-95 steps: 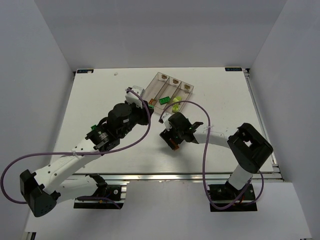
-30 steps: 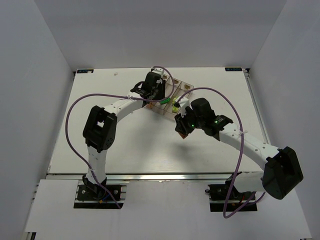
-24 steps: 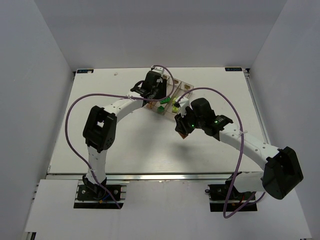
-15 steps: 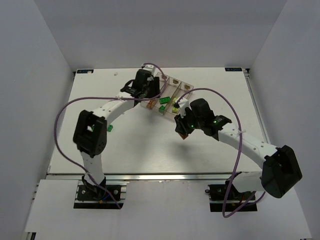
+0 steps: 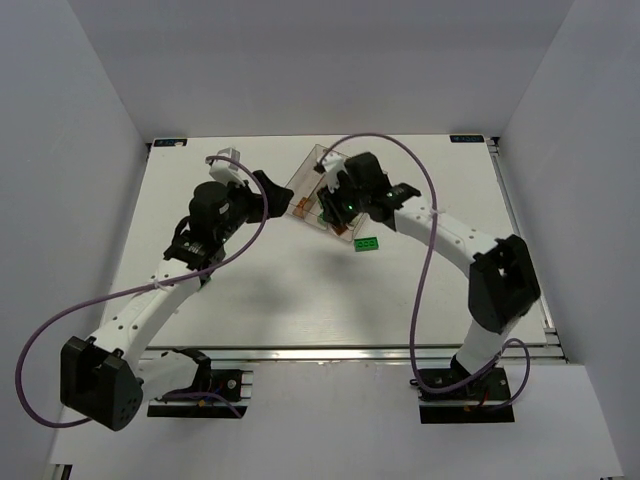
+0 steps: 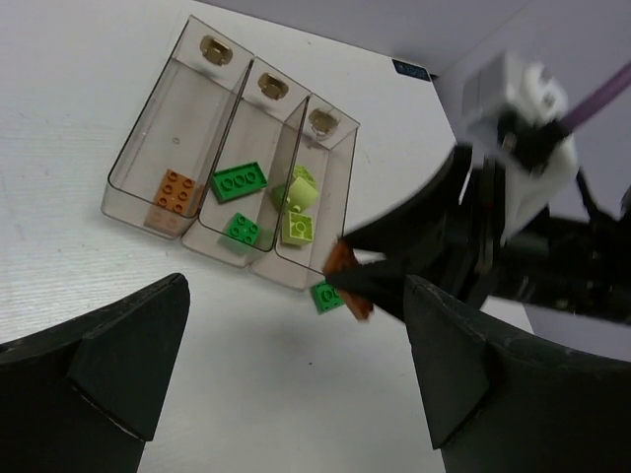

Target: Sort the legos into containers by color

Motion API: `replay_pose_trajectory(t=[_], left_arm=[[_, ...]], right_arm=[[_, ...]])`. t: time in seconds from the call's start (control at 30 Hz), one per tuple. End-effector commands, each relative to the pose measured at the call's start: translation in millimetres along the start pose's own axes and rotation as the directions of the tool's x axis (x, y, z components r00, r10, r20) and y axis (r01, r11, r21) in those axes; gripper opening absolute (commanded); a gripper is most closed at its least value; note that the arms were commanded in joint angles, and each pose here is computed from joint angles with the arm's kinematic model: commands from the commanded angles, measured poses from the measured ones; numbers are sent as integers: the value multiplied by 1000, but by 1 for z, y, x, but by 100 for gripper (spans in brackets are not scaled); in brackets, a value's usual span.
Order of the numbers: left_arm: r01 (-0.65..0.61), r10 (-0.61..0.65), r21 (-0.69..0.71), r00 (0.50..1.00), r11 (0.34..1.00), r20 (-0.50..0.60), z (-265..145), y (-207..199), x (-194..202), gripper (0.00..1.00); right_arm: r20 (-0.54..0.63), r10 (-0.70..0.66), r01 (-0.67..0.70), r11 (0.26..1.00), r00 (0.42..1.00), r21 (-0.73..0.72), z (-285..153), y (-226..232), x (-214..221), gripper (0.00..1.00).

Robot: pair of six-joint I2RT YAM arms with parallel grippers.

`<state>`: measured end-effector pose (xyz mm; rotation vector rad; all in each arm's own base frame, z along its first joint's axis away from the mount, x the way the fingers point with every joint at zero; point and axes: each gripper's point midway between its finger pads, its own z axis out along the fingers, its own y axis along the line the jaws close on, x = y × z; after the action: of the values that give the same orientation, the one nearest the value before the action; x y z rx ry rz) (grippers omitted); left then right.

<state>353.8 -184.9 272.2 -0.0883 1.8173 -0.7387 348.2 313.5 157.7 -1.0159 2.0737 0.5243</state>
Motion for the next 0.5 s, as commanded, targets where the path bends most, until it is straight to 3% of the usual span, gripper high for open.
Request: replay_pose_trajectory(t=[0.0, 0.07, 0.2, 0.33, 0.47], left_arm=[[39, -38, 64, 999, 997, -11, -2, -11, 5, 98], [54, -52, 84, 998, 995, -19, -4, -13, 10, 98], [49, -49, 103, 999, 993, -4, -8, -19, 2, 98], [14, -19, 83, 998, 996, 58, -17, -16, -9, 98], [6, -11, 85, 998, 996, 68, -19, -16, -12, 98]], right_arm=[[127, -83, 78, 996, 988, 44, 14, -18, -62, 4], [137, -103, 97, 994, 985, 48, 38, -26, -72, 4], [262, -153, 142, 988, 953, 61, 61, -35, -126, 4], [336, -199, 180, 980, 921, 87, 88, -45, -146, 4], [341, -165, 137, 985, 925, 105, 120, -67, -150, 3]])
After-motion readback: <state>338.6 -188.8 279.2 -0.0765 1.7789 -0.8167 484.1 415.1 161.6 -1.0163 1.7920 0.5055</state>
